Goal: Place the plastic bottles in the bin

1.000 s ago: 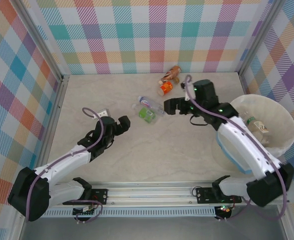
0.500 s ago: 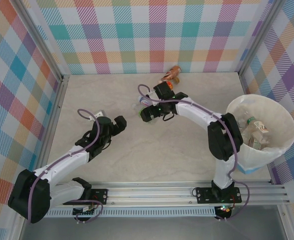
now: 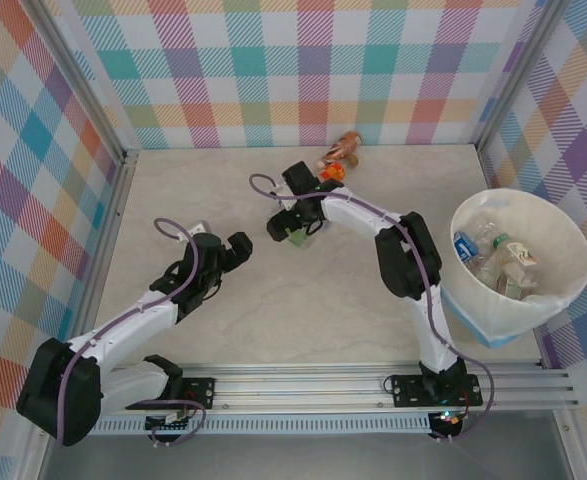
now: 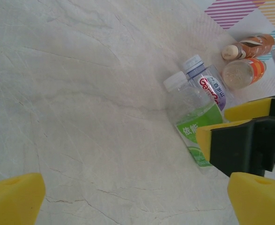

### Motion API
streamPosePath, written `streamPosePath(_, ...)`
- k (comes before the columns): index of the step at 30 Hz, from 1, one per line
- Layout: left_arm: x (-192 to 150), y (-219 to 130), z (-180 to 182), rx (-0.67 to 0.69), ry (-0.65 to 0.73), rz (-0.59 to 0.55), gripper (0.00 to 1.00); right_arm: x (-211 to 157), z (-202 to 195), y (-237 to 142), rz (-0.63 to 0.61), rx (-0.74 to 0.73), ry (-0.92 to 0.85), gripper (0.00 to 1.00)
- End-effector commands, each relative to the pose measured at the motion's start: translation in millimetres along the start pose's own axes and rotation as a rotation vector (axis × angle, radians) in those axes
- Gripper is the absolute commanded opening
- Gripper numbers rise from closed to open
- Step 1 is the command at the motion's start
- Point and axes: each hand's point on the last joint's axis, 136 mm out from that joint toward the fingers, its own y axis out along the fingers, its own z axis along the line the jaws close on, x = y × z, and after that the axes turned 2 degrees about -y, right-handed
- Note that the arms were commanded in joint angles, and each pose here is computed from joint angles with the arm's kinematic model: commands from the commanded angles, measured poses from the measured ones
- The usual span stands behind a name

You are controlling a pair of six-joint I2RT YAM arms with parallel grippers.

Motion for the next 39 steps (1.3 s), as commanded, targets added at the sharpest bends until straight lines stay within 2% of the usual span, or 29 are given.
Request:
streamPosePath(1, -5, 4, 10, 0.026, -0.010, 0.020, 1.00, -9, 16, 1, 0.046, 0.039, -0.063, 0.91)
streamPosePath(5, -5, 5, 8, 0.021, -0.013, 0.029, 1.00, -19, 13, 12, 0.086, -0.002, -0.054, 0.88)
streamPosePath(7, -6, 6, 8, 0.020, -0.012, 0.034, 1.00, -22, 11, 19, 0.103, -0.024, -0.056, 0.81)
streamPosePath(13, -6, 7, 8, 0.021, -0.011, 0.038, 1.00, -24, 5, 32, 0.142, -0.090, -0.055, 0.76)
streamPosePath(19, -9, 9, 9, 0.025, -0.012, 0.051, 1.00, -17, 8, 23, 0.108, -0.120, -0.056, 0.66)
streamPosePath(25, -11, 13, 8, 0.023, -0.013, 0.070, 1.00, -4, 13, -15, 0.007, -0.131, -0.066, 0.55)
streamPosePath(34, -12, 16, 5, 0.008, -0.011, 0.073, 1.00, -3, 23, -102, -0.152, -0.143, -0.088, 0.45)
streamPosePath(39, -13, 18, 4, 0.002, -0.018, 0.079, 1.00, -1, 25, -161, -0.261, -0.174, -0.096, 0.45)
